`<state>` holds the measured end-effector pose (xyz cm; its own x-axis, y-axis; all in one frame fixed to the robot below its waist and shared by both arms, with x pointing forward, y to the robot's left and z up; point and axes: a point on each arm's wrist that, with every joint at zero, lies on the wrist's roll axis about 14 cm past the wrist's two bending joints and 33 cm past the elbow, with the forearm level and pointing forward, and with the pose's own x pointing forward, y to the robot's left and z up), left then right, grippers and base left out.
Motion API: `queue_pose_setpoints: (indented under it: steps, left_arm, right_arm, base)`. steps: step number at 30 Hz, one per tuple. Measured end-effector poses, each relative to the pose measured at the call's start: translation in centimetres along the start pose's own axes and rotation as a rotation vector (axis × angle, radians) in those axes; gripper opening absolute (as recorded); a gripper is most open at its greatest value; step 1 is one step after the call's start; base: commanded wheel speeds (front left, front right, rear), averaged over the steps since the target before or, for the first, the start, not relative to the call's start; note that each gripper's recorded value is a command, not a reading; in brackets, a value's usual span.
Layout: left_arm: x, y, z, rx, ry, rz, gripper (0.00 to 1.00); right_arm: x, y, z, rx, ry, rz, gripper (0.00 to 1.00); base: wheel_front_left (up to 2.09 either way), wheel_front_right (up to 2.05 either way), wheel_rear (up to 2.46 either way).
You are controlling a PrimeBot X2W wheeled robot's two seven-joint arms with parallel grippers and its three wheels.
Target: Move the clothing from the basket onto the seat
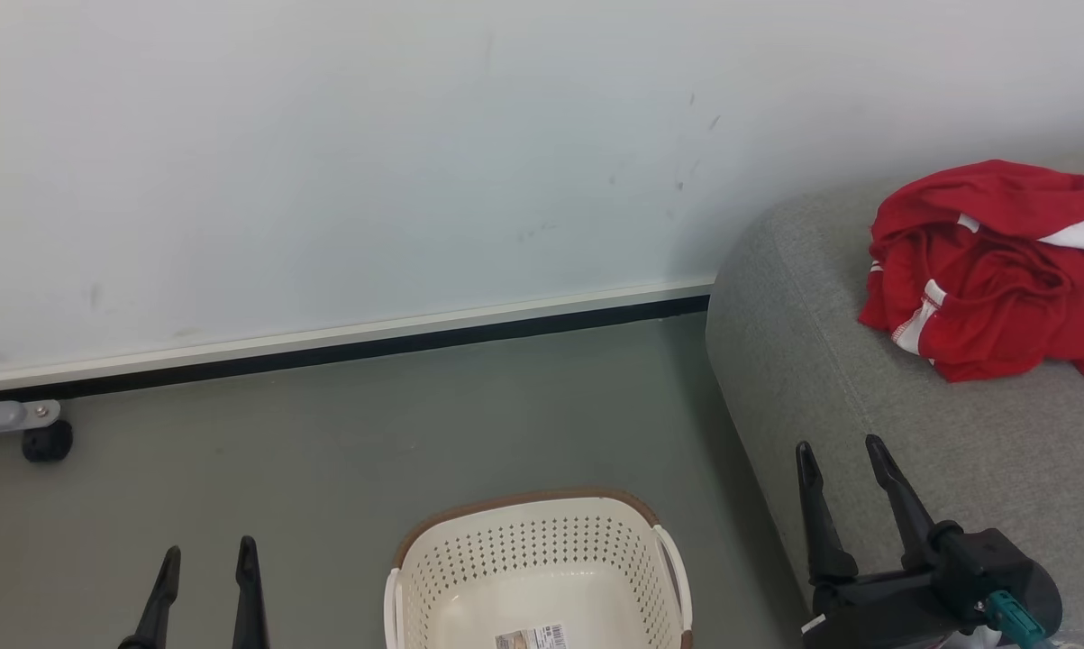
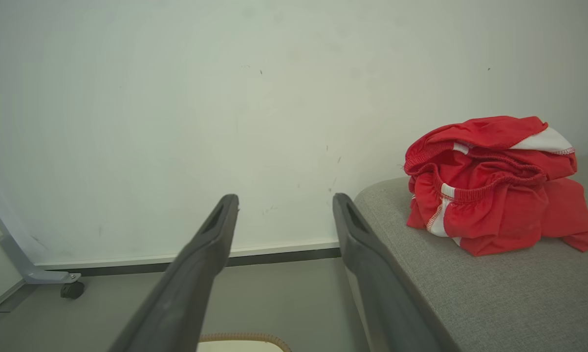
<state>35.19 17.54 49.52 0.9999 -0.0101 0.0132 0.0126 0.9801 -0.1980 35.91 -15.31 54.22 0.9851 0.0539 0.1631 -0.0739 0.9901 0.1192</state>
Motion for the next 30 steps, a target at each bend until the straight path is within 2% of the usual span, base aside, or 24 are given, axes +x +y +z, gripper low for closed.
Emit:
queue_pose_setpoints:
  steps: [18,19,25,30]
  left_arm:
    - [0.1,0.4,-0.1,0.044,0.001,0.002,1.0]
    - [0.2,0.4,-0.1,0.044,0.001,0.005,0.0]
    - [-0.9,0.4,-2.8,0.025,0.083,0.022,0.0]
    - [-0.9,0.5,-3.2,-0.014,0.105,0.031,0.0]
  right_arm:
    - [0.3,0.1,-0.1,0.007,0.015,-0.003,1.0]
    - [0.3,0.1,-0.1,0.007,0.015,-0.003,0.0]
    - [-1.2,0.0,-3.3,0.014,0.116,-0.017,0.0]
    - [-1.3,-0.5,-3.7,0.052,0.135,-0.038,0.0]
  base:
    - [0.0,0.0,0.0]
    - [0.0,0.0,0.0]
    - [0.0,0.0,0.0]
    - [0.0,0.0,0.0]
